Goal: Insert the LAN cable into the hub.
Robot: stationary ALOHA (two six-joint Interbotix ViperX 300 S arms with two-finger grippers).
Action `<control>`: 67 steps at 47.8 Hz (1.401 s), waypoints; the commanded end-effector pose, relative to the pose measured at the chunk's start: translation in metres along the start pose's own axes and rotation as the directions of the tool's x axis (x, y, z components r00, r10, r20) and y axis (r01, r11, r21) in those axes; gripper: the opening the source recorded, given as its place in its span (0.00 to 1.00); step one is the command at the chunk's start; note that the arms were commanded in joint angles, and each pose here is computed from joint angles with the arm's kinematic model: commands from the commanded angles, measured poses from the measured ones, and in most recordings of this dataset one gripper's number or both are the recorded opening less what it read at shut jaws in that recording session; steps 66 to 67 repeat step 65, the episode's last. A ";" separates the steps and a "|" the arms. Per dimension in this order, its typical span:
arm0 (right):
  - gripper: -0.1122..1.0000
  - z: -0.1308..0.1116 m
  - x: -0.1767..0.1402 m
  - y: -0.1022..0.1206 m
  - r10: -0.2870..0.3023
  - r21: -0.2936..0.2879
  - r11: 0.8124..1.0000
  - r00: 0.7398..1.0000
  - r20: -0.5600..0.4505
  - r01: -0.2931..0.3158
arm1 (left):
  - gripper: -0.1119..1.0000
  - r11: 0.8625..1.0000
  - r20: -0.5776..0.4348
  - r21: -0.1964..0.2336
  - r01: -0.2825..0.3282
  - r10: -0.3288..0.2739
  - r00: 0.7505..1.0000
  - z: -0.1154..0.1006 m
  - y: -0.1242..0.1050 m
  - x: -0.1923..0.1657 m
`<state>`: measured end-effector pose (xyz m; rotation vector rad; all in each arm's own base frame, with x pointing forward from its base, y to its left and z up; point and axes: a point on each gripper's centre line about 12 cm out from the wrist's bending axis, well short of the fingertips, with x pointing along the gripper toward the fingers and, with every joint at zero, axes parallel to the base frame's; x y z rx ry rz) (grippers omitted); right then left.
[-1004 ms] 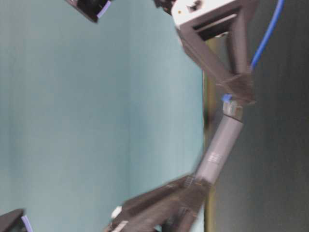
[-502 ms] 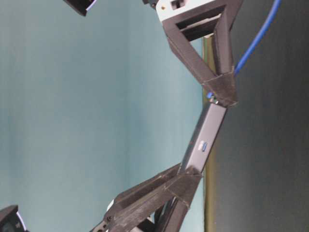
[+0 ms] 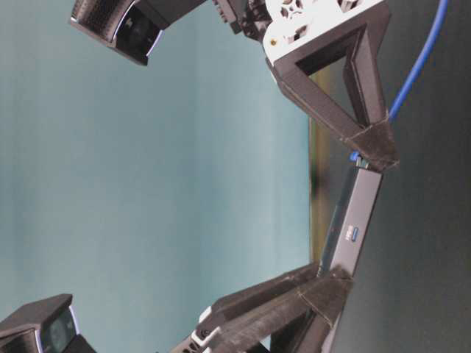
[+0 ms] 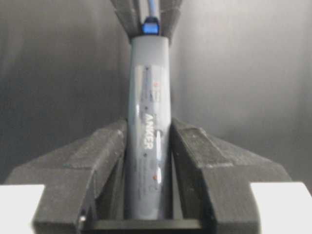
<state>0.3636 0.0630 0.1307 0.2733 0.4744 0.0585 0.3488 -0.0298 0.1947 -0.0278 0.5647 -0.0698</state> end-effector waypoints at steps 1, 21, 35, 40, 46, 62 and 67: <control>0.51 0.004 -0.003 0.002 0.007 0.000 1.000 1.000 0.015 -0.007 | 0.35 1.000 -0.006 -0.001 -0.001 0.001 1.000 0.004 0.000 -0.001; 0.83 -0.012 -0.036 -0.001 0.008 0.002 1.000 1.000 -0.011 -0.008 | 0.35 1.000 -0.097 -0.022 -0.021 0.019 0.995 -0.013 0.006 0.008; 0.83 -0.020 -0.070 -0.007 0.011 0.005 1.000 1.000 0.004 -0.011 | 0.36 0.999 -0.111 -0.043 -0.029 0.025 0.994 -0.024 0.009 0.011; 0.83 -0.025 -0.080 -0.009 0.010 0.003 1.000 1.000 0.002 -0.010 | 0.36 0.999 -0.097 -0.045 -0.028 0.023 0.995 -0.021 0.009 0.012; 0.83 -0.027 -0.089 -0.012 0.010 -0.003 1.000 1.000 0.011 -0.010 | 0.52 0.999 -0.073 -0.044 -0.025 0.021 0.997 -0.019 0.009 0.013; 0.83 -0.024 -0.117 -0.015 0.017 0.005 1.000 0.998 0.062 -0.018 | 0.80 0.998 -0.036 -0.048 -0.028 0.027 0.999 -0.005 0.010 -0.007; 0.83 -0.024 -0.126 -0.016 0.023 0.008 1.000 0.997 0.076 -0.024 | 0.77 0.998 -0.008 -0.048 -0.027 0.026 1.000 0.001 0.009 -0.022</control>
